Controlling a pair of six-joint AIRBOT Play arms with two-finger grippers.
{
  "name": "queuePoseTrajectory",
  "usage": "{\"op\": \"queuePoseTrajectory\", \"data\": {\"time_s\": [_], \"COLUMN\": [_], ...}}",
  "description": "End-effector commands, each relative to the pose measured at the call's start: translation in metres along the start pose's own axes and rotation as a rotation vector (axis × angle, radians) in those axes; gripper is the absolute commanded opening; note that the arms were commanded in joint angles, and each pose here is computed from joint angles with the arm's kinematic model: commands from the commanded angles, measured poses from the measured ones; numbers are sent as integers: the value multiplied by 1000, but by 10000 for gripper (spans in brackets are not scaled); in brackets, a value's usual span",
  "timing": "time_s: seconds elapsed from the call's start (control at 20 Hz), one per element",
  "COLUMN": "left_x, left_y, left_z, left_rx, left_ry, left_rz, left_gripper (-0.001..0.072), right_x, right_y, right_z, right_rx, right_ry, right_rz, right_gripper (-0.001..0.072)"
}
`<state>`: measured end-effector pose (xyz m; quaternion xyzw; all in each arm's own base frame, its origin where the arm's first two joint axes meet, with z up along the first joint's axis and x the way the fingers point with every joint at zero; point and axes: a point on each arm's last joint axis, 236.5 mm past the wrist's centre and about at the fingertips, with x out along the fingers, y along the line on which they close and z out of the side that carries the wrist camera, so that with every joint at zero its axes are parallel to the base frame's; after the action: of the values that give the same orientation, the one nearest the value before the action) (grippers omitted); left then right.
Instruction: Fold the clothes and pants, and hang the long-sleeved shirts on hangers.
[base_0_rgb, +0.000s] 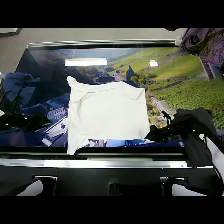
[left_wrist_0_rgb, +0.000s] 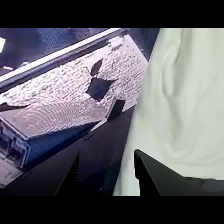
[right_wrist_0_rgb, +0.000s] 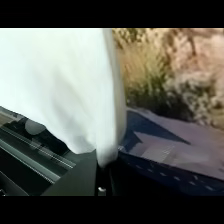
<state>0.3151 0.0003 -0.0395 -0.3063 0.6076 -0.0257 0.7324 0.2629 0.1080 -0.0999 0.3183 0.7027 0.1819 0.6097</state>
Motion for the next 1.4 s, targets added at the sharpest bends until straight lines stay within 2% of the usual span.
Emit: {"op": "queuePoseTrajectory", "data": {"time_s": [0.0,0.25,0.65,0.7,0.75,0.8,0.9,1.05,1.2,1.35], "left_x": [29,57,103,109,113,113,100,36,-80,-227], "left_y": [-9,-25,-47,-50,-53,-57,-76,-129,-175,-215], "left_z": [-4,-13,-25,-28,-32,-32,-21,27,83,103], "left_rx": [23,18,65,68,76,85,109,257,438,546], "left_ry": [-54,-6,33,44,60,63,42,-100,-347,-648], "left_rz": [-110,-225,-201,-200,-200,-204,-244,-294,-190,-70], "left_gripper": [394,394,392,356,140,20,18,16,16,17], "right_x": [-14,-27,-30,-32,-35,-37,-51,-112,-221,-319], "right_y": [16,25,30,31,33,35,51,102,191,273], "right_z": [-2,2,0,2,4,7,20,69,107,85], "right_rx": [-61,-99,-85,-92,-99,-99,-129,-261,-433,-594], "right_ry": [-37,-97,-103,-117,-134,-153,-200,-377,-658,-861], "right_rz": [2,-7,0,-2,-5,-1,16,20,31,31], "right_gripper": [33,33,33,33,33,33,32,31,31,31]}}
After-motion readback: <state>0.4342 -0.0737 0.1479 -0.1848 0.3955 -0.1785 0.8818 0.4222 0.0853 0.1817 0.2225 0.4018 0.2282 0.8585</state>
